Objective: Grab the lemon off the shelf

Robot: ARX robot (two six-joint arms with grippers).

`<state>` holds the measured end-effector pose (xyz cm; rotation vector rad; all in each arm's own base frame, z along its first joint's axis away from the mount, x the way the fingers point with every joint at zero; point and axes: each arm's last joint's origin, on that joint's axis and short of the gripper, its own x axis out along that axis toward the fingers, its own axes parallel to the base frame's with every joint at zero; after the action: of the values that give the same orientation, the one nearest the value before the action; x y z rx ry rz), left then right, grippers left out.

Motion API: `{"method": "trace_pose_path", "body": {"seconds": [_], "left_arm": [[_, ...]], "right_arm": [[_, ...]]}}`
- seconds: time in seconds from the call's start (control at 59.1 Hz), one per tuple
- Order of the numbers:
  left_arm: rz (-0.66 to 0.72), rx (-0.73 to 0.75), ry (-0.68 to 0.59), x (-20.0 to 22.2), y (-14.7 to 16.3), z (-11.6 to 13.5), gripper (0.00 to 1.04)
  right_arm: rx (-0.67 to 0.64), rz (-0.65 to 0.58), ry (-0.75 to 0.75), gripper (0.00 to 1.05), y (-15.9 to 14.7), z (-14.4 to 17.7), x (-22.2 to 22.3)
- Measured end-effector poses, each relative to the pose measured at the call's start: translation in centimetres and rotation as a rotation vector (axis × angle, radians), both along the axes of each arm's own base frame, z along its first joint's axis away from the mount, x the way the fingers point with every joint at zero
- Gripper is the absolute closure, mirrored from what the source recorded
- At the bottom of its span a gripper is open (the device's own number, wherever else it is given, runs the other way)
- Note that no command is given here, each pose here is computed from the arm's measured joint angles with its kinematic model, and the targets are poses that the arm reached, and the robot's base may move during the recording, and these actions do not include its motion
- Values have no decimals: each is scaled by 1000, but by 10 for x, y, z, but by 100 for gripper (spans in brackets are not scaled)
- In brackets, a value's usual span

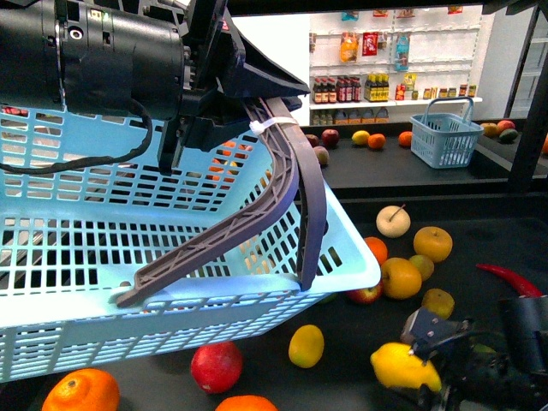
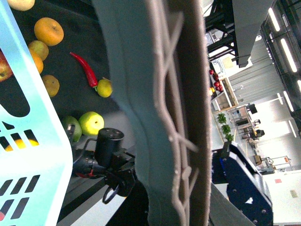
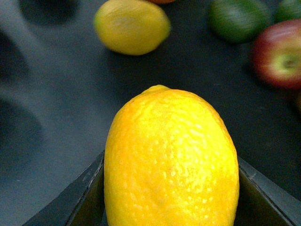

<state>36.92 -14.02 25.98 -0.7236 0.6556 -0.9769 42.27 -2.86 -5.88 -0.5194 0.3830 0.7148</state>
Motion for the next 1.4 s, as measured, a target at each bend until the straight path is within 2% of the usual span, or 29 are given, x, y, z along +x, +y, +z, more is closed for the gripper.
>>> {"method": "trace_pose_path", "body": {"seconds": [0.186,0.288,0.406,0.541,0.677,0.863,1.066,1.32,1.404], "left_arm": [[0,0,0,0,0,0,95],[0,0,0,0,0,0,95],[-1,0,0,0,0,0,95],[0,0,0,0,0,0,95],[0,0,0,0,0,0,95],[-1,0,0,0,0,0,95],[0,0,0,0,0,0,95],[-1,0,0,0,0,0,95],[0,0,0,0,0,0,95]], "right_arm": [[79,-113,-144,40,-37,65,-15],[122,-136,-216,40,-41,105,-26],[205,-72,-326,40,-16,177,-36],[271,5,-370,40,23,219,-39],[299,59,-351,40,54,228,-43],[303,106,-317,40,85,224,-48],[304,138,-300,40,104,219,-53],[273,168,-259,41,123,199,-58],[271,161,-277,27,125,199,-58]]}}
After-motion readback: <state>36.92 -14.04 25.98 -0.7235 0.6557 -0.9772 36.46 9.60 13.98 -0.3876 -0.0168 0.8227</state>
